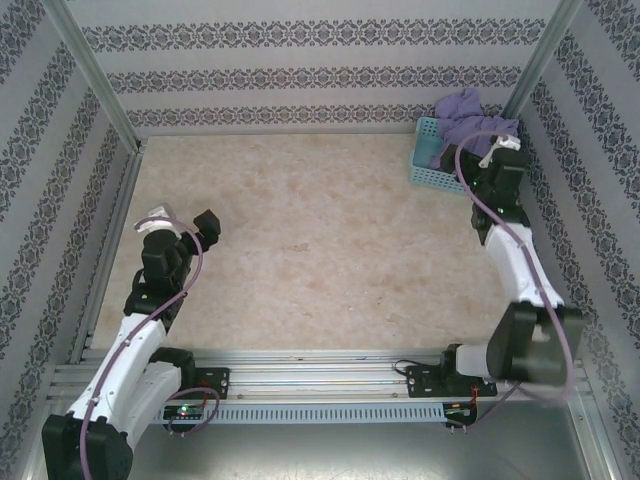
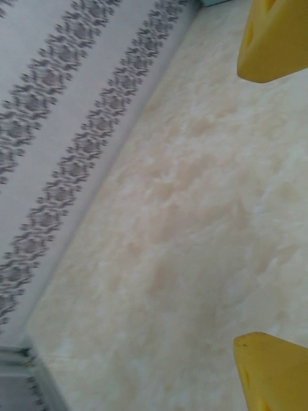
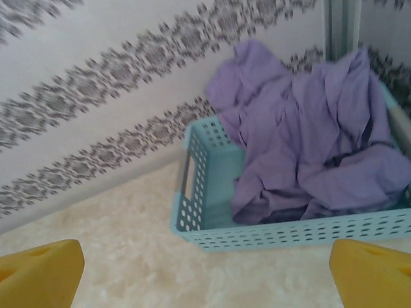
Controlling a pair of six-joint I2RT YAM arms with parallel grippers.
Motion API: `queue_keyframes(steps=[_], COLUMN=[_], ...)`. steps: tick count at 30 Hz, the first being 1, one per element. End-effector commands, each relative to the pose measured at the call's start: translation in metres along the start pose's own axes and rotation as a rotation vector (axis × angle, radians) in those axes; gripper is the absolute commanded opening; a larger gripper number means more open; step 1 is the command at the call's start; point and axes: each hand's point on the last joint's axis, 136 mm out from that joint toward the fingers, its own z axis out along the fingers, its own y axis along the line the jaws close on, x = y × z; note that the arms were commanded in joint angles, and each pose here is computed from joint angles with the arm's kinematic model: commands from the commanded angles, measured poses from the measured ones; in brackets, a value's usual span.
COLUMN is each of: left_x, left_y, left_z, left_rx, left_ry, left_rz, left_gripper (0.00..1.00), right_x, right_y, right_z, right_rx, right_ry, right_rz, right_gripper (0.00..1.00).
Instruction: Fold the inside-out t-shirt
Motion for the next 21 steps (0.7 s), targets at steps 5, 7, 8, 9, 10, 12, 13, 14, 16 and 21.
queue_keyframes(steps=[5, 7, 8, 9, 10, 12, 13, 14, 16, 21], left_x=[0.023, 0.024, 0.025, 0.026, 0.026, 0.026, 0.026, 0.026, 0.026, 0.023], left_y=[-0.024, -0.025, -0.025, -0.024, -0.023, -0.021, -0.021, -0.021, -0.021, -0.025], left_z=[0.006, 0.006, 0.006, 0.005, 0.005, 0.005, 0.006, 0.006, 0.009, 0.016], left_rx=[0.086, 0.092, 0.091, 0.09, 0.088, 0.081, 0.081, 0.081, 0.079, 0.089], left_ry=[0.203, 0.212, 0.213, 0.213, 0.209, 0.201, 0.199, 0.195, 0.191, 0.178], left_rz=[-0.014, -0.018, -0.019, -0.021, -0.021, -0.022, -0.021, -0.022, -0.02, -0.024], left_gripper=[1.0, 1.0, 1.0, 1.0, 1.0, 1.0, 1.0, 1.0, 1.0, 1.0], right_x=[0.008, 0.009, 0.014, 0.016, 0.017, 0.022, 0.023, 0.026, 0.031, 0.042], right_y=[-0.046, -0.058, -0.065, -0.07, -0.073, -0.078, -0.081, -0.084, -0.092, -0.101], right_z=[0.081, 0.101, 0.112, 0.121, 0.131, 0.149, 0.158, 0.166, 0.177, 0.205], right_rx=[0.233, 0.271, 0.29, 0.303, 0.31, 0.326, 0.338, 0.352, 0.393, 0.425], right_ry=[0.094, 0.11, 0.129, 0.144, 0.16, 0.189, 0.204, 0.222, 0.255, 0.324], right_rz=[0.051, 0.075, 0.09, 0.099, 0.107, 0.114, 0.117, 0.121, 0.134, 0.174], right_gripper=[0.98, 0.98, 0.98, 0.98, 0.98, 0.98, 0.98, 0.98, 0.98, 0.98])
